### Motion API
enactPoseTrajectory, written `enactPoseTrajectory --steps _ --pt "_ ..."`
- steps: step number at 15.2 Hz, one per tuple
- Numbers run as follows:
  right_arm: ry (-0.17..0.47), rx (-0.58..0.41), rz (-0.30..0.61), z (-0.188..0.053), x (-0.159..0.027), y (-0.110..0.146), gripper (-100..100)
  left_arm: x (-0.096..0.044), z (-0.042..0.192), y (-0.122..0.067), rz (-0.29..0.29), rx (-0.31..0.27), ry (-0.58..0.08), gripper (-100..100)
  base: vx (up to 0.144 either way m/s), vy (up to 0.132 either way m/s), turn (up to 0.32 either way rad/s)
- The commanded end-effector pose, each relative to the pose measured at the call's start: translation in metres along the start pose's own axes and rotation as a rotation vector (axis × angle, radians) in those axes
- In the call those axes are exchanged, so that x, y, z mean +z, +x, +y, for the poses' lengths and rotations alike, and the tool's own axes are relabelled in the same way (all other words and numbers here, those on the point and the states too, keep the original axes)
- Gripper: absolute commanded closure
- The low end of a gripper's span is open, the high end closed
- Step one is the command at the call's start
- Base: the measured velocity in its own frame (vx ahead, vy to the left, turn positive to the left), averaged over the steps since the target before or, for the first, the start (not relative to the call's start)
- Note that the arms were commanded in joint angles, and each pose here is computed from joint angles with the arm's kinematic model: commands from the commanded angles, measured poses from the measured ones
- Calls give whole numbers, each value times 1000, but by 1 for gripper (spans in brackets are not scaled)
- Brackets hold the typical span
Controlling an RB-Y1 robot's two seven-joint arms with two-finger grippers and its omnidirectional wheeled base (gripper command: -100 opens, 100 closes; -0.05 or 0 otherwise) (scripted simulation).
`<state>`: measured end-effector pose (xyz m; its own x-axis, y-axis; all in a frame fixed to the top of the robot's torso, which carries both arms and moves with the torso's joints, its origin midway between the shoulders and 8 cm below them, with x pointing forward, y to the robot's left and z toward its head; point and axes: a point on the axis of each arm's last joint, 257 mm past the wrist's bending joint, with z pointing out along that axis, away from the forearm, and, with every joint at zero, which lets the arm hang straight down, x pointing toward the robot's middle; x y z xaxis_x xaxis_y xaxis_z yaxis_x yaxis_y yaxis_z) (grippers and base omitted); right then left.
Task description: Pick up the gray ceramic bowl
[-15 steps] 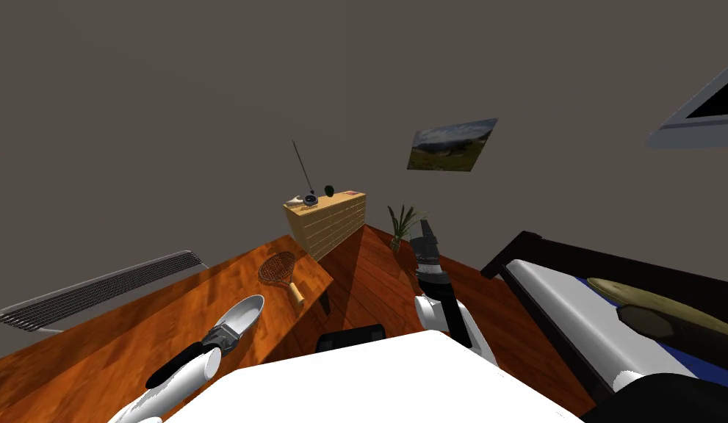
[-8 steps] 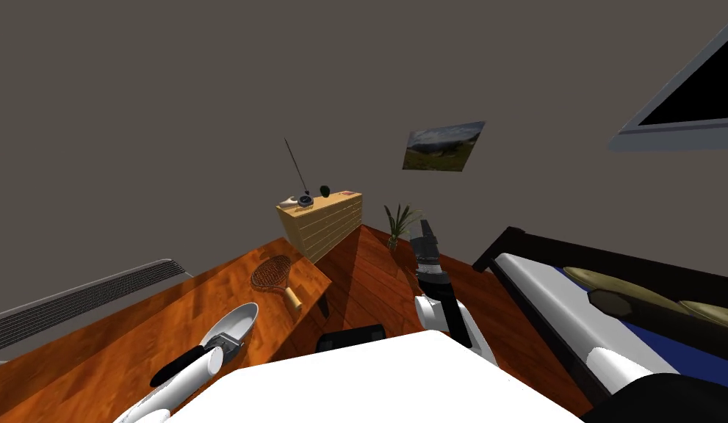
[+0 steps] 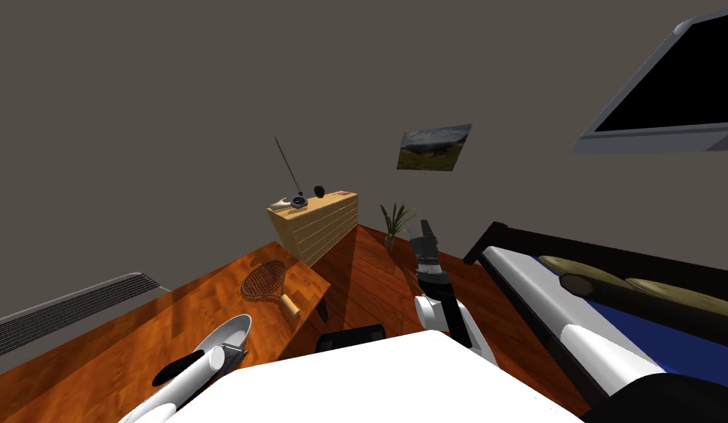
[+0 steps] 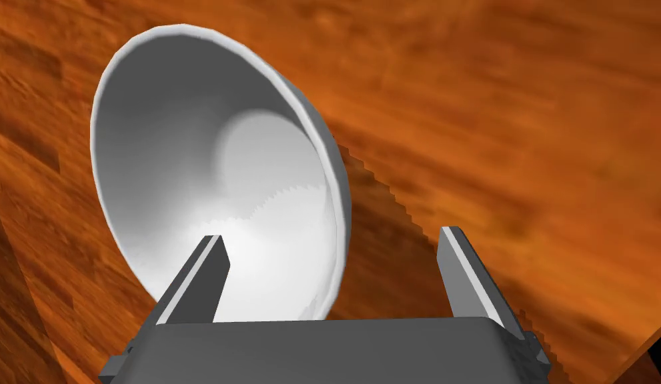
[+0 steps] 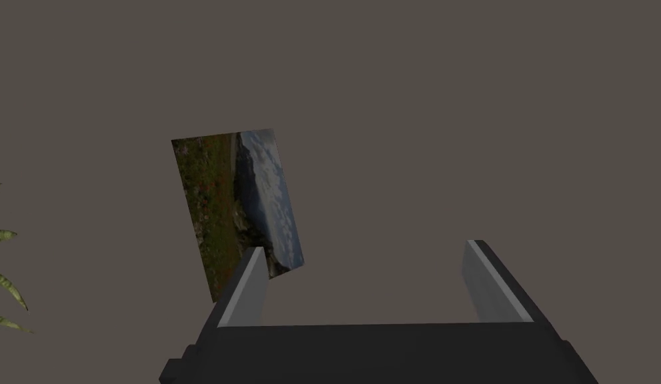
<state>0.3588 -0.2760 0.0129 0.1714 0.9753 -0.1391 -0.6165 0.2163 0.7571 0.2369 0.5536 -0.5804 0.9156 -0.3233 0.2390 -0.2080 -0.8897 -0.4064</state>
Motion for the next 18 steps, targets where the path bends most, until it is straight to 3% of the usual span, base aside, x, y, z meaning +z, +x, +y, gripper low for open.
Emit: enactPoseTrajectory --steps 1,2,3,9,10,14,15,18 --pt "0 0 0 0 0 0 0 1 8 -5 -19 -41 -33 -100 14 45 -91" --pt "0 0 0 0 0 0 0 1 3 -3 -8 -17 -13 -100 9 31 -44" --pt "0 0 0 0 0 0 0 4 17 -4 -7 -16 -17 -100 27 38 41" --pt "0 0 0 0 0 0 0 6 31 -6 -4 -10 -19 -100 51 65 36" --pt "0 0 0 0 0 0 0 6 32 -6 -3 -9 -17 100 13 15 -3" --pt "0 0 0 0 0 0 0 6 32 -6 -3 -10 -18 100 2 2 0" --pt "0 0 0 0 0 0 0 4 20 -5 -6 -14 -16 100 -34 -34 -49" --pt "0 0 0 0 0 0 0 2 10 -4 -8 -19 -17 100 -58 -86 -54"
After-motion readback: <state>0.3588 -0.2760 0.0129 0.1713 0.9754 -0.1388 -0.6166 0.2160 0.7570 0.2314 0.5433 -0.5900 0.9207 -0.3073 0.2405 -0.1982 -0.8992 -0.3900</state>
